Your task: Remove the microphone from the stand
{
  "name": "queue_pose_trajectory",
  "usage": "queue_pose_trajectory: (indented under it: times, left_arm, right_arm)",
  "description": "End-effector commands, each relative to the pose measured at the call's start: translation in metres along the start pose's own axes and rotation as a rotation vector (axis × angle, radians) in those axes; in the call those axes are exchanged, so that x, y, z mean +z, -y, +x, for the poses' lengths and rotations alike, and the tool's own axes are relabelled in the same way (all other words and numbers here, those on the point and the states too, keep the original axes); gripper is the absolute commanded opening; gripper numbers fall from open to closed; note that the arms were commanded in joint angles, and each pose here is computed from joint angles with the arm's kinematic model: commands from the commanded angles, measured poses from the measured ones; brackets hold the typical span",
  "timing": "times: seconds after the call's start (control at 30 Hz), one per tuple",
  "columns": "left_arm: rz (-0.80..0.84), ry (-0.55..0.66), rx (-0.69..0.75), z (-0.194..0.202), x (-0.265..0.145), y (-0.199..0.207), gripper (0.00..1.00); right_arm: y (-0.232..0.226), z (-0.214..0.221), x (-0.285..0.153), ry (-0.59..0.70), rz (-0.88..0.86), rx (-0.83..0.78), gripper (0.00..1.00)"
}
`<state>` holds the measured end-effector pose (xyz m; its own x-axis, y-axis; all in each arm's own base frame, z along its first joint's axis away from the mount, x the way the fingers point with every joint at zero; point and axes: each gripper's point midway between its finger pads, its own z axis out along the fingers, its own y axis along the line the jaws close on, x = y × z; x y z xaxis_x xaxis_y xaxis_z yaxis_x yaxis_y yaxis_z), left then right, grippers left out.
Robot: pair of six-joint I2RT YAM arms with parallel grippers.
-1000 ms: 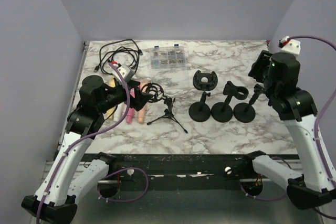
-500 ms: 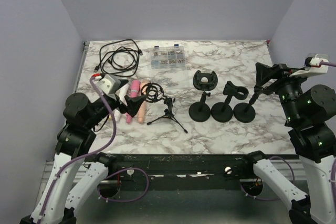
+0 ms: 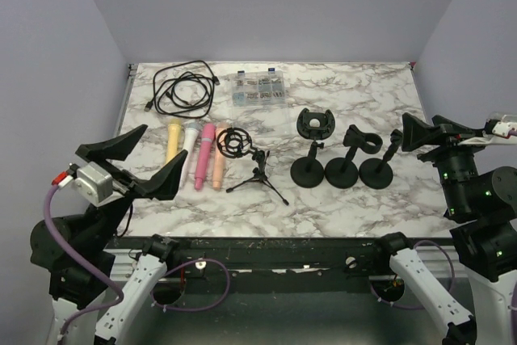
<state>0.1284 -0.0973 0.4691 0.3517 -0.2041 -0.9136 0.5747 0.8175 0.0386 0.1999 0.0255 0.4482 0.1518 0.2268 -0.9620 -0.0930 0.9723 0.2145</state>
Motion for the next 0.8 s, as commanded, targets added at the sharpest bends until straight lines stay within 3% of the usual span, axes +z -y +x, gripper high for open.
queue_pose_trajectory:
  times: [0.0, 0.27, 0.67, 0.7, 0.77]
  left_arm:
    - [-0.086, 0.093, 0.029, -0.032, -0.016, -0.010, 0.99]
    - [-0.136, 0.177, 0.058, -0.056, -0.030, -0.015, 0.99]
    - [-0.155, 0.183, 0.080, -0.061, -0.033, -0.018, 0.99]
    - [-0.155, 0.179, 0.080, -0.060, -0.032, -0.019, 0.98]
    - [-0.158, 0.180, 0.080, -0.060, -0.032, -0.019, 0.99]
  right_arm:
    - [0.011, 0.011, -0.006, -0.012, 0.043, -0.013, 0.75]
    - [0.016, -0.006, -0.012, 0.032, 0.078, -0.003, 0.80]
    - [0.027, -0.024, -0.018, 0.101, 0.138, 0.030, 0.86]
    - [0.034, -0.027, -0.019, 0.129, 0.177, 0.052, 0.97]
    - [0.032, -0.021, -0.013, 0.136, 0.161, -0.004, 1.00]
